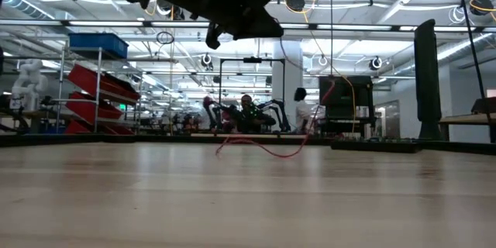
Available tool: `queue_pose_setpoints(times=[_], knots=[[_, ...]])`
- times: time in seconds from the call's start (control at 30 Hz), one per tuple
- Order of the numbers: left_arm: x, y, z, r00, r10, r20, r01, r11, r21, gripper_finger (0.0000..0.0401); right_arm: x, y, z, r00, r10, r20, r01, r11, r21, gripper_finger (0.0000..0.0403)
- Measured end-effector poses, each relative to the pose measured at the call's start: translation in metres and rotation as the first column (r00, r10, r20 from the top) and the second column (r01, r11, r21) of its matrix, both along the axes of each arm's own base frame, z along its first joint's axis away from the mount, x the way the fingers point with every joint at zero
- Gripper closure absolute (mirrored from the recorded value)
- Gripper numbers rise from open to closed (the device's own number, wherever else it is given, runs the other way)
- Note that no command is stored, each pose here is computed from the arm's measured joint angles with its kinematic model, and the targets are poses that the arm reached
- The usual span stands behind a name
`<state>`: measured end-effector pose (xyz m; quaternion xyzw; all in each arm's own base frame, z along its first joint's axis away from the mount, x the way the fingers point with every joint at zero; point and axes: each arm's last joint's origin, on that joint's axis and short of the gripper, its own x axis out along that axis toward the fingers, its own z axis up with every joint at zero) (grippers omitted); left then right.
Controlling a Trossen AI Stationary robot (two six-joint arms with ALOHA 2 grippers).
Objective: Coil cords
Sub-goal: Coil the red wire into the spool
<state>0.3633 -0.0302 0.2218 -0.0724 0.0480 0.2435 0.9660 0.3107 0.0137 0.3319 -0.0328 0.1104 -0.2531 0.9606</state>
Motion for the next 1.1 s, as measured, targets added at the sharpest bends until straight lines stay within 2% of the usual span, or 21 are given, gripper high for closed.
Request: queue_pose_setpoints(times=[0.27, 0.43, 0.77, 1.1], knots=[[0.001, 0.014, 0.0, 0.998, 0.062, 0.009, -0.062, 0.998, -0.008, 0.0401, 0.0, 0.001, 0.0, 1.0, 0.005, 0.01, -0.005, 1.0, 0.02, 0.0403], [0.002, 0.012, 0.008, 0.995, -0.004, 0.097, 0.007, 0.999, -0.034, 0.0401, 0.0, 0.001, 0.0, 1.0, 0.005, 0.016, -0.005, 1.0, 0.031, 0.0403], [0.004, 0.005, 0.009, 0.968, -0.207, 0.138, 0.221, 0.971, -0.093, 0.0401, 0.001, 0.002, -0.001, 0.998, 0.053, 0.015, -0.054, 0.997, 0.056, 0.0403], [0.003, -0.003, 0.012, 0.96, -0.236, 0.148, 0.251, 0.964, -0.092, 0.0401, 0.0, 0.009, -0.001, 0.997, 0.074, 0.021, -0.075, 0.995, 0.069, 0.0403]])
